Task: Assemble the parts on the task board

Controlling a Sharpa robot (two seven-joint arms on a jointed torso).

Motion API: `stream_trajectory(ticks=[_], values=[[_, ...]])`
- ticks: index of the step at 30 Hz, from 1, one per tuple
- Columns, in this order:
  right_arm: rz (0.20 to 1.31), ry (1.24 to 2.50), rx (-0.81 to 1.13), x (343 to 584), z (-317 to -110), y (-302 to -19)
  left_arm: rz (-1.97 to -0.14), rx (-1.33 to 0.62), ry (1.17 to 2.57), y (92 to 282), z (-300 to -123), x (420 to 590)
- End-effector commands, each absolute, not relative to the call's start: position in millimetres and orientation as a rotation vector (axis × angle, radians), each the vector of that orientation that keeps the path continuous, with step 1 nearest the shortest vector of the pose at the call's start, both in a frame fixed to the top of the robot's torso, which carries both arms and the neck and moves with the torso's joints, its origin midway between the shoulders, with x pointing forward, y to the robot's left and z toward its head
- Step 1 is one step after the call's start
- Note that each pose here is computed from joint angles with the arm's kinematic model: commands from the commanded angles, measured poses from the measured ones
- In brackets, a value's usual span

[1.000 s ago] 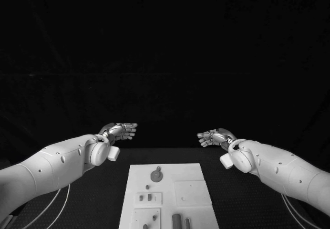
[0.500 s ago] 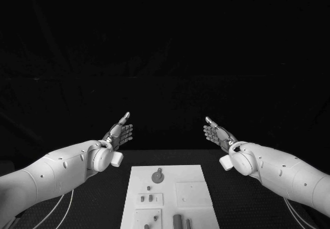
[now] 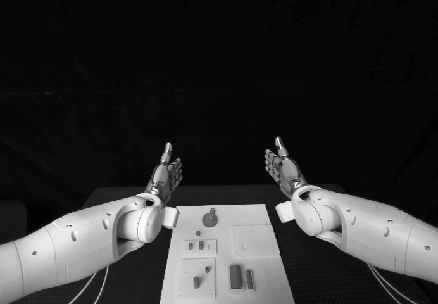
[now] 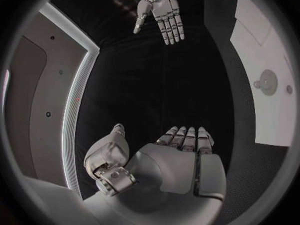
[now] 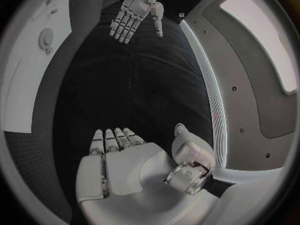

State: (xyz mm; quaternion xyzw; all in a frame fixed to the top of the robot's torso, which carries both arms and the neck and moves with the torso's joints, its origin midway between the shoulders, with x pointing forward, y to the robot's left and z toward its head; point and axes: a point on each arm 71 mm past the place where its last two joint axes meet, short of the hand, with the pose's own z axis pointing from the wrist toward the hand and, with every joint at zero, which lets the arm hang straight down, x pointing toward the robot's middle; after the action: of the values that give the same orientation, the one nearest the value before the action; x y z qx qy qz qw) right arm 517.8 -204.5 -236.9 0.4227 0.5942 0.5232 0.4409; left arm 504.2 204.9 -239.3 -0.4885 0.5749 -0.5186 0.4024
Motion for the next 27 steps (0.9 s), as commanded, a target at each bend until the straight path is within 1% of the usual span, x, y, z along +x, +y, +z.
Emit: stream_trajectory(ticks=[1,5,11,27], values=[[1.243,1.287,1.134,503,-231,-206,-1.231,-1.208,1.275,204.8,-230.6,490.8],[1.239,1.247,1.173,482,-228,-199,-1.230,-1.209,1.240,197.0,-227.1,473.2],[1.231,1.221,1.204,464,-225,-193,-1.229,-1.209,1.218,192.5,-224.3,462.0],[1.229,1.218,1.209,462,-224,-192,-1.229,-1.209,1.218,192.4,-224.2,461.8]])
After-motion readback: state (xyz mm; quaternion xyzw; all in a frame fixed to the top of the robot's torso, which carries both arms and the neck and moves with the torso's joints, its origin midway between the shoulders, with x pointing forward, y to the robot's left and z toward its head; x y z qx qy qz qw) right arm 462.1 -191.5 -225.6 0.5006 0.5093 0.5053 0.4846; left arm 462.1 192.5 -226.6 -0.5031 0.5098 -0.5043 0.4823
